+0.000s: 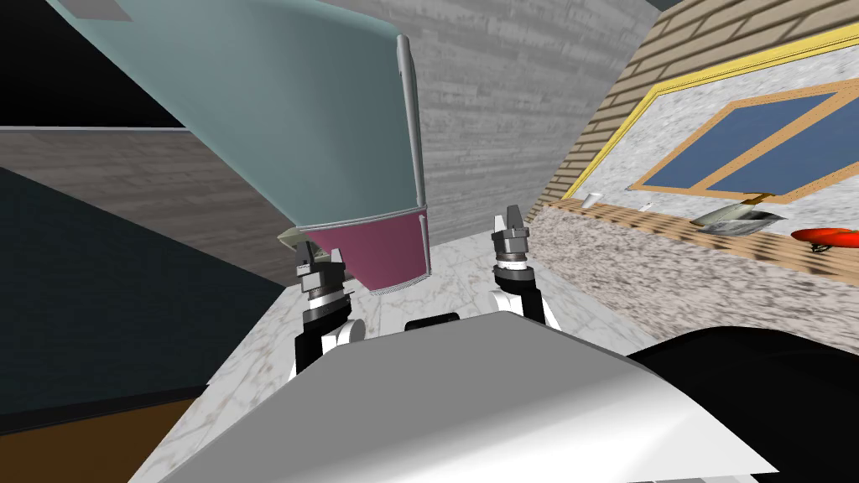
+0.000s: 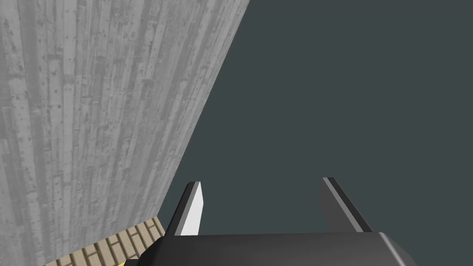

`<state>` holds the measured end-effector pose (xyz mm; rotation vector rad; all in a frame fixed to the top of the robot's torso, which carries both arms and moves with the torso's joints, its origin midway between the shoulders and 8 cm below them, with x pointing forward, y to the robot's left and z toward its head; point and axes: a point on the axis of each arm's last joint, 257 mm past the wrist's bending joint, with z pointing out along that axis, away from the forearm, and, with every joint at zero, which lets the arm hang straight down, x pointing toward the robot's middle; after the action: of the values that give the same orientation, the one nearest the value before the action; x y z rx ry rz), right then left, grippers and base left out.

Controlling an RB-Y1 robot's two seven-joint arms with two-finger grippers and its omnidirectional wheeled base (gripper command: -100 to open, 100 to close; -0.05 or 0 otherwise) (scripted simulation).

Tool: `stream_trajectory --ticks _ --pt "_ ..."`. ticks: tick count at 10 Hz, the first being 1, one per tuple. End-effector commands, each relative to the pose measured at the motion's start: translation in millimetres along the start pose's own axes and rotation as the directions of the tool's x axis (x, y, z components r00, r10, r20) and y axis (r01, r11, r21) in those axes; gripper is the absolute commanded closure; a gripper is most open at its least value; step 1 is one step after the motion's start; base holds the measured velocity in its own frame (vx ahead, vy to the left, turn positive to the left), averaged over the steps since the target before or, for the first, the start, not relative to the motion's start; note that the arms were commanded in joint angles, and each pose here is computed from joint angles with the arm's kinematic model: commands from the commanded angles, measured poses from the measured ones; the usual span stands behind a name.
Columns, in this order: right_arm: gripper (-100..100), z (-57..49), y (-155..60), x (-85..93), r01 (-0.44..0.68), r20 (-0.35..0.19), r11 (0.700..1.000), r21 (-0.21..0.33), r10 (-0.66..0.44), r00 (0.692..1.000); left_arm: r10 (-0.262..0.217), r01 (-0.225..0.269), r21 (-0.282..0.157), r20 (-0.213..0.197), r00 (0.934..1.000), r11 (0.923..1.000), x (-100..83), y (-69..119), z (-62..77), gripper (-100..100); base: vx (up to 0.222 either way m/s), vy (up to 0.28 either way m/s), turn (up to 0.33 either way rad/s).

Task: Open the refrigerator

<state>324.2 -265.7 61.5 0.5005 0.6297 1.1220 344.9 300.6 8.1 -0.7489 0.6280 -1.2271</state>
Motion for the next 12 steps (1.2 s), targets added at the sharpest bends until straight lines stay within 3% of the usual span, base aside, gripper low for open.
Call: stream_trajectory --ticks 1,9,10,12 --pt "0 0.0 0.0 0.0 0.0 0.0 1.0 0.0 0.0 1.0 0.0 0.0 0.0 0.0 1.0 1.0 0.0 0.0 0.0 0 0.0 0.0 0.0" --pt "0 0.0 0.2 0.0 0.0 0.0 1.0 0.0 0.0 1.0 0.0 0.0 0.0 0.0 1.0 1.0 0.0 -0.2 0.0 0 0.0 0.0 0.0" --pt "0 0.1 0.2 0.0 0.0 0.0 1.0 0.0 0.0 1.0 0.018 -0.019 -0.008 -0.033 0.9993 0.9998 2.9 1.7 0.5 -100 0.023 -0.017 -0.019" --pt "0 -0.1 -0.1 0.0 0.0 0.0 1.0 0.0 0.0 1.0 0.045 -0.047 -0.03 -0.075 0.9962 0.9985 5.4 6.9 1.0 -100 0.055 -0.037 -0.023"
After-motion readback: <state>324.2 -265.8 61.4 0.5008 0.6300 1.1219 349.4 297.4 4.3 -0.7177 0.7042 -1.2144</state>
